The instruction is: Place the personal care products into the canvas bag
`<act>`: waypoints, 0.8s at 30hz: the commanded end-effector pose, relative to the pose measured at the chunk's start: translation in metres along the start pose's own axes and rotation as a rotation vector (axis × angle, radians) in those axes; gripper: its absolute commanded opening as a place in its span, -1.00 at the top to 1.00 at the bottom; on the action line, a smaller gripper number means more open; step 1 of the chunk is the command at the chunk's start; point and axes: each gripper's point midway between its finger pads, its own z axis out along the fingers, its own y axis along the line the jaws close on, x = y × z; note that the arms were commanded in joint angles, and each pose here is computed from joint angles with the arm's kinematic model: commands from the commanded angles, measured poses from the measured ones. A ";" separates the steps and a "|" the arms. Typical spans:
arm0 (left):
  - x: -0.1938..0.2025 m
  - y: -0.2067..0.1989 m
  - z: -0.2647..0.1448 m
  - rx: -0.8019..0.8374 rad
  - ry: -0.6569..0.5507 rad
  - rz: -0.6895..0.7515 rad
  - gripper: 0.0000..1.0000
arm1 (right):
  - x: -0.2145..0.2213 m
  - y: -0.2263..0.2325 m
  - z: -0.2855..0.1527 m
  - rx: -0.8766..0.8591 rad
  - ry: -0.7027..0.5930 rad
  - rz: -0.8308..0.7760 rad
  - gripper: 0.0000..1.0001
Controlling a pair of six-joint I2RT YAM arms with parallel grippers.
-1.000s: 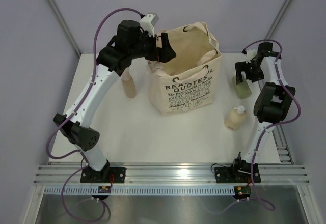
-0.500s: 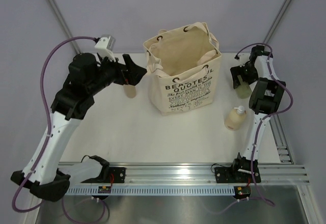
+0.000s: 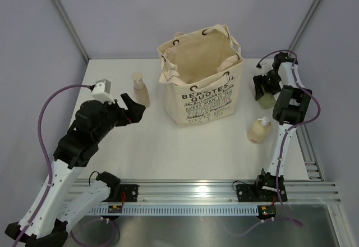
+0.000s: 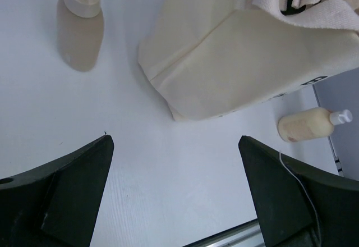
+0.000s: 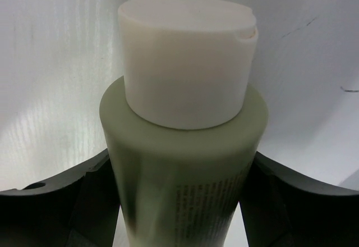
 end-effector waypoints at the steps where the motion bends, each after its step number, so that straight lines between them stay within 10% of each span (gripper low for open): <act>1: -0.022 0.009 -0.011 -0.056 -0.116 -0.040 -0.97 | -0.004 0.027 -0.025 -0.114 -0.080 0.091 1.00; 12: -0.001 0.058 -0.020 -0.248 -0.173 -0.118 -0.98 | -0.045 0.108 -0.150 -0.523 -0.487 0.259 1.00; 24: 0.009 0.076 -0.018 -0.328 -0.169 -0.124 -0.98 | -0.086 0.164 -0.329 -0.640 -0.886 0.092 1.00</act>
